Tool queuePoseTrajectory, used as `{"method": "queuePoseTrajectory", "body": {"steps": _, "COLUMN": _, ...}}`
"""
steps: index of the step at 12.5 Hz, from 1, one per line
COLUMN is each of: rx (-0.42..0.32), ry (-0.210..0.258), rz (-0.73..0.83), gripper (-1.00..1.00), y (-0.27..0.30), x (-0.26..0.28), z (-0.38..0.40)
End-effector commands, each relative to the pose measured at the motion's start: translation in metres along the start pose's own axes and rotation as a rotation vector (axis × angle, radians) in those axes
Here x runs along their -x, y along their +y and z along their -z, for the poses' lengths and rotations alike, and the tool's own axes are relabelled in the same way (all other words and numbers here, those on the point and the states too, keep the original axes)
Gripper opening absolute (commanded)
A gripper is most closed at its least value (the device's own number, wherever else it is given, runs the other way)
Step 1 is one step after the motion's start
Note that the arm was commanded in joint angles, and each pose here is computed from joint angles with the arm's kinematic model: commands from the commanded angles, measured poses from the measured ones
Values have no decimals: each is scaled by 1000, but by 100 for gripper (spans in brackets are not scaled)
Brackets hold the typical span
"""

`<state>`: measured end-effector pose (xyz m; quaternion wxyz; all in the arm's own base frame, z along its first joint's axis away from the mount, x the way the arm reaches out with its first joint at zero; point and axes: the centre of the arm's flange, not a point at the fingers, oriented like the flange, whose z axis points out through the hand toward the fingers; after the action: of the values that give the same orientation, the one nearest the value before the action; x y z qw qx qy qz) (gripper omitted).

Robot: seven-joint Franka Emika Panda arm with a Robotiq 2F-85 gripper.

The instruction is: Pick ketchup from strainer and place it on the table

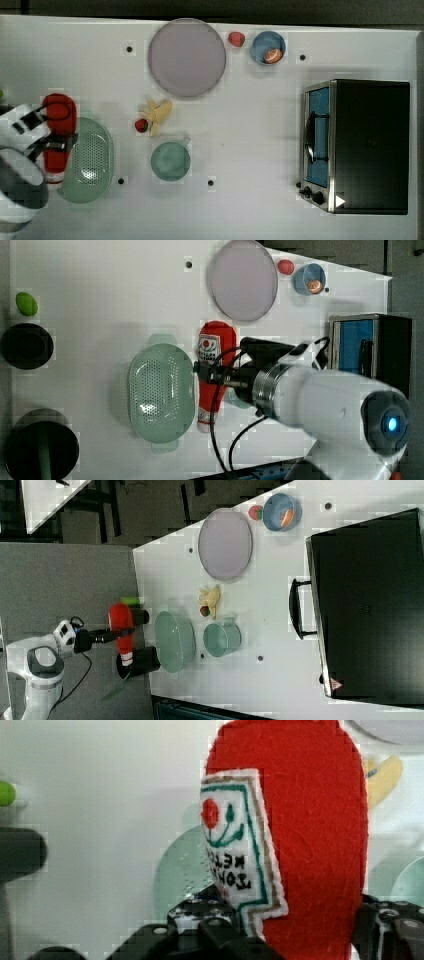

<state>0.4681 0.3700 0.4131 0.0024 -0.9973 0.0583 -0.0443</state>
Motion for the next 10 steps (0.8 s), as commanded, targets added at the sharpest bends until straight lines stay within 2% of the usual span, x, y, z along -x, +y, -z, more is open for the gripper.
{"method": "queuePoseTrajectory", "body": {"steps": 1, "rx": 49, "ry": -29, "rz": -129, "gripper": 21, "y": 122, "x": -97, "z": -21}}
{"method": "queuePoseTrajectory", "body": {"steps": 3, "rx": 50, "ry": -5, "rz": -218, "gripper": 21, "y": 175, "x": -129, "z": -22}}
{"method": "queuePoseTrajectory", "body": {"steps": 6, "rx": 77, "ry": -6, "rz": -293, "gripper": 21, "y": 249, "x": -156, "z": -30}}
{"method": "queuePoseTrajectory", "body": {"steps": 10, "rx": 109, "ry": -37, "rz": -194, "gripper": 21, "y": 326, "x": -166, "z": -46}}
